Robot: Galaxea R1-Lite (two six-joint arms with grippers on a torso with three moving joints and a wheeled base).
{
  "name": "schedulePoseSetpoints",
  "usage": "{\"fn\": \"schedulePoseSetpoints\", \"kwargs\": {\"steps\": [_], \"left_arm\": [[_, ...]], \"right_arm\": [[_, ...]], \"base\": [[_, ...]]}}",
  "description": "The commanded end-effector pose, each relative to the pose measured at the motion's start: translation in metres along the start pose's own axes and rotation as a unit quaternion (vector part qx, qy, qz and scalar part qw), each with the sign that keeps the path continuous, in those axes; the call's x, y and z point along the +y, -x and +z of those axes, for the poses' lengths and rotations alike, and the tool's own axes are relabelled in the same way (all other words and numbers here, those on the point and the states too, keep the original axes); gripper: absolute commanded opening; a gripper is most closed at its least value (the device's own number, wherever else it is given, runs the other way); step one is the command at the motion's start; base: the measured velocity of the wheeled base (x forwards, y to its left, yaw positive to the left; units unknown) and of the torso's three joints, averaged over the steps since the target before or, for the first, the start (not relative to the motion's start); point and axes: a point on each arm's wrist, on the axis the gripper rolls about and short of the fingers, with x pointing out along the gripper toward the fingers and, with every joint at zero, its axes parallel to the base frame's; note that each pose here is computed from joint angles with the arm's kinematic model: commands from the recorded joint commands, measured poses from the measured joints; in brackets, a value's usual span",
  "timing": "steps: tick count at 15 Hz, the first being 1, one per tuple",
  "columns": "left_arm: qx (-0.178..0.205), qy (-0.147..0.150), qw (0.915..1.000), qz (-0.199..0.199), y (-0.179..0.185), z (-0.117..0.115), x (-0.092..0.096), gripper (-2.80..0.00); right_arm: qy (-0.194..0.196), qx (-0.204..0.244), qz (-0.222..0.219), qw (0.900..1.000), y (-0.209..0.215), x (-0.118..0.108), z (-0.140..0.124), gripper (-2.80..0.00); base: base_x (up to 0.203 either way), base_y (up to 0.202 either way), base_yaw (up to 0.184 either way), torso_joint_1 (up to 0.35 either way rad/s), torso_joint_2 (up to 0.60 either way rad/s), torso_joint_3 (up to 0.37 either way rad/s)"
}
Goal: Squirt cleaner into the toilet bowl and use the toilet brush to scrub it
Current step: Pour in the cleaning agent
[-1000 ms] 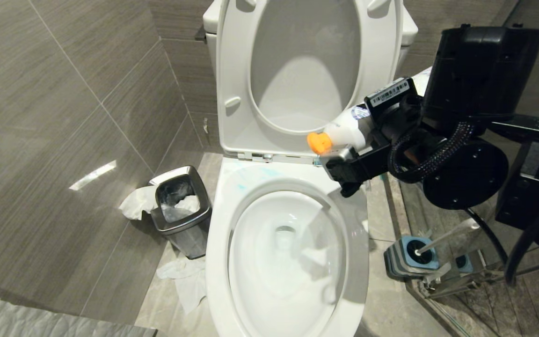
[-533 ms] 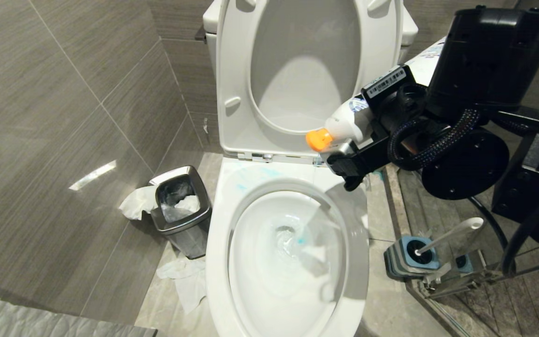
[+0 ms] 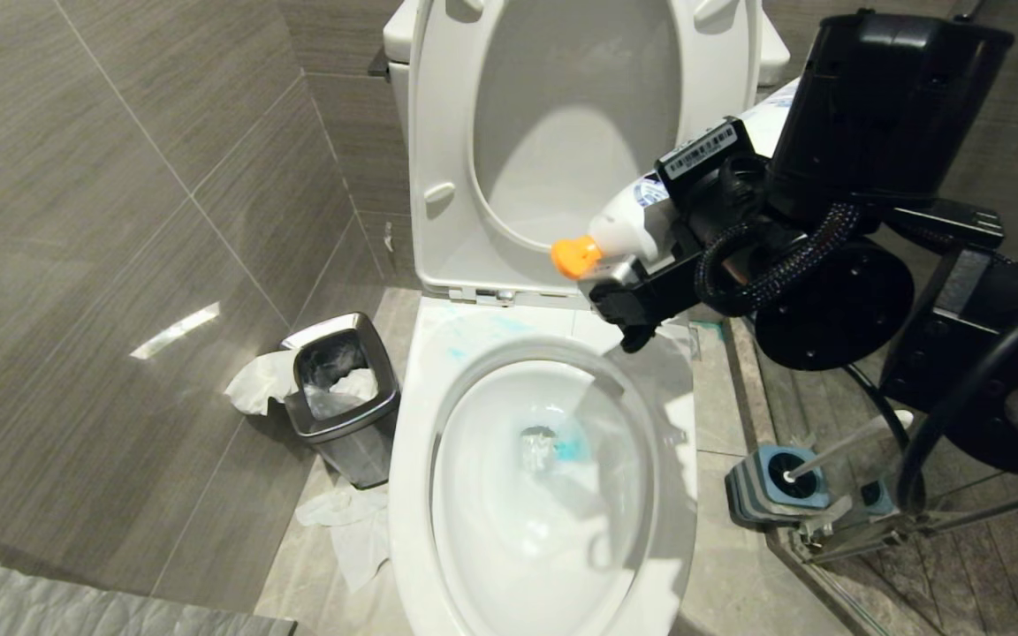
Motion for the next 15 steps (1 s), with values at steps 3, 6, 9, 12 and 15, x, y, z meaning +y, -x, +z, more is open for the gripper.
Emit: {"fn": "schedulePoseSetpoints", "kwargs": {"steps": [3, 6, 9, 12, 15], "left_arm": [[0.002, 0.000, 1.0000, 0.000, 0.000, 0.000, 0.000, -2.80], [0.002, 0.001, 1.0000, 0.000, 0.000, 0.000, 0.000, -2.80], [0.002, 0.000, 1.0000, 0.000, 0.000, 0.000, 0.000, -2.80], [0.002, 0.000, 1.0000, 0.000, 0.000, 0.000, 0.000, -2.80], [0.002, 0.000, 1.0000, 0.000, 0.000, 0.000, 0.000, -2.80]], "right_arm": [[-0.063, 0.011, -0.013, 0.998, -0.006, 0.001, 0.012, -2.80], [-0.161, 0.007, -0.007, 0.987, -0.007, 0.007, 0.018, -2.80], [-0.324, 0.002, 0.002, 0.946, -0.010, 0.015, 0.030, -2.80], [-0.455, 0.004, 0.003, 0.891, -0.012, 0.015, 0.033, -2.80], [-0.555, 0.006, -0.012, 0.832, -0.013, 0.007, 0.027, -2.80]], "base": [[0.000, 0.000, 0.000, 0.000, 0.00, 0.000], [0.000, 0.000, 0.000, 0.000, 0.00, 0.000], [0.000, 0.000, 0.000, 0.000, 0.00, 0.000], [0.000, 0.000, 0.000, 0.000, 0.00, 0.000], [0.000, 0.000, 0.000, 0.000, 0.00, 0.000]]}}
